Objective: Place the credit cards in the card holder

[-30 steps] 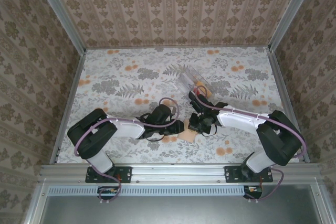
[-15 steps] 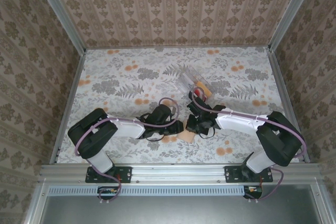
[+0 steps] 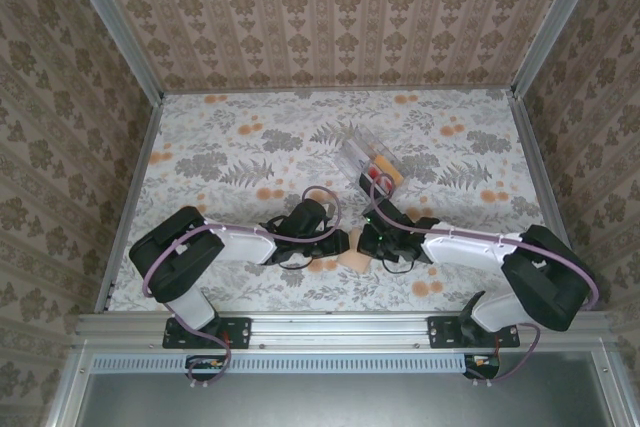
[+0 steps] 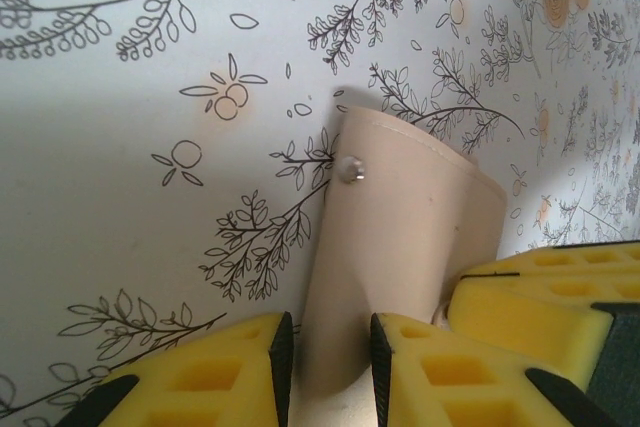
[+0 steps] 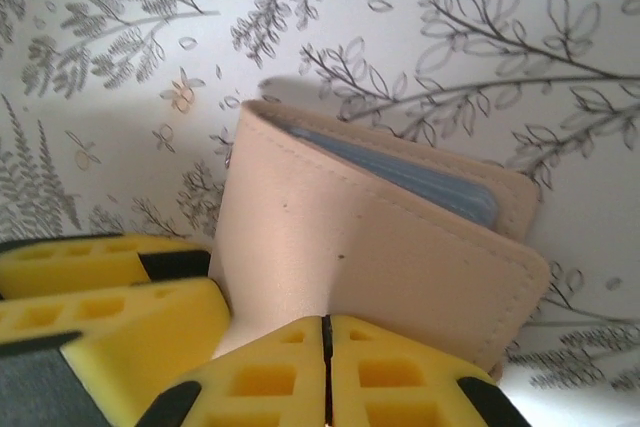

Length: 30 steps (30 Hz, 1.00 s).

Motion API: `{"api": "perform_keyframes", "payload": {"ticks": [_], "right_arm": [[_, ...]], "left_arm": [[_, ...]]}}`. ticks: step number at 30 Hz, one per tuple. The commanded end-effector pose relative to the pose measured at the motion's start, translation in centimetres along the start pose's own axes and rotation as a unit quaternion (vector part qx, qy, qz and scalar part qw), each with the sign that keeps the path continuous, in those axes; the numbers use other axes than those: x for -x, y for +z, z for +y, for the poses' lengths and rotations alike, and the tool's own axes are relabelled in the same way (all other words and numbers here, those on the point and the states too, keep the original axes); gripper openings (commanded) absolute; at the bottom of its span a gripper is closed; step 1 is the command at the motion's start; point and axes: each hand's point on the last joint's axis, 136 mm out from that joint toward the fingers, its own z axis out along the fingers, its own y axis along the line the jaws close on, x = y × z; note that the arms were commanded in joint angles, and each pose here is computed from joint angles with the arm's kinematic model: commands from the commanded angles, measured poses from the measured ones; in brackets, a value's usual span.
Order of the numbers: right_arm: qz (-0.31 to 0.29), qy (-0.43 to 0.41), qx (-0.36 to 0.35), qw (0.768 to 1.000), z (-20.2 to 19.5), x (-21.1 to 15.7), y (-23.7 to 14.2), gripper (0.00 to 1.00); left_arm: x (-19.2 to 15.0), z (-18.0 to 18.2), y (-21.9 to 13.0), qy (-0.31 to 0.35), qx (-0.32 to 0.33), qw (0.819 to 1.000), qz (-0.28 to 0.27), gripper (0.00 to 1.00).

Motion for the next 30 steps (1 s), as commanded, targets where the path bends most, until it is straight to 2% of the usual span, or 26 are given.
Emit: {"api": "perform_keyframes", "payload": {"ticks": [1, 5, 11, 16, 18, 20, 23, 24, 26, 30], "right_arm": [[0.013, -0.022, -0.026, 0.999, -0.9, -0.6, -1.8, 0.12], [0.004, -0.026, -0.023, 0.999, 0.3, 0.8, -3.7, 0.18], [0.034, -0.004, -0.046, 0.998, -1.0, 0.2, -3.3, 0.17], [0.066, -0.002, -0.016, 0.998, -0.1, -0.9, -2.2, 0.15], [0.057, -0.019, -0.055, 0.997, -1.2, -0.5, -2.8, 0.13], [0.023, -0.033, -0.121, 0.992, -3.4, 1.1, -4.8, 0.15], [-0.067, -0.031, -0.161, 0.984, -5.1, 4.8, -9.0, 0.21], [-0.099, -0.023, -0.177, 0.979, -5.9, 6.0, -10.7, 0.28], [-0.171, -0.016, -0.203, 0.964, -7.7, 8.7, -14.2, 0.5], [-0.277, -0.019, -0.235, 0.931, -10.3, 13.1, -18.5, 0.7]], "left_arm": [[-2.8, 2.5, 0.4, -0.025, 0.044, 0.997, 0.049, 0.3], [-2.7, 2.5, 0.4, -0.024, 0.044, 0.998, 0.049, 0.3], [-2.6, 2.1, 0.2, -0.018, 0.04, 0.998, 0.046, 0.34], [-2.5, 1.9, 0.0, -0.013, 0.037, 0.998, 0.043, 0.36], [-2.4, 1.8, -0.2, -0.009, 0.037, 0.998, 0.041, 0.36], [-2.1, 1.8, -0.9, 0.001, 0.046, 0.999, 0.028, 0.37], [-1.1, 2.0, -2.8, 0.029, 0.078, 0.997, -0.002, 0.43], [-0.4, 2.0, -3.7, 0.043, 0.094, 0.994, -0.017, 0.46], [1.3, 2.4, -6.0, 0.077, 0.139, 0.986, -0.054, 0.52], [5.1, 4.1, -11.4, 0.107, 0.22, 0.961, -0.13, 0.67]]}}
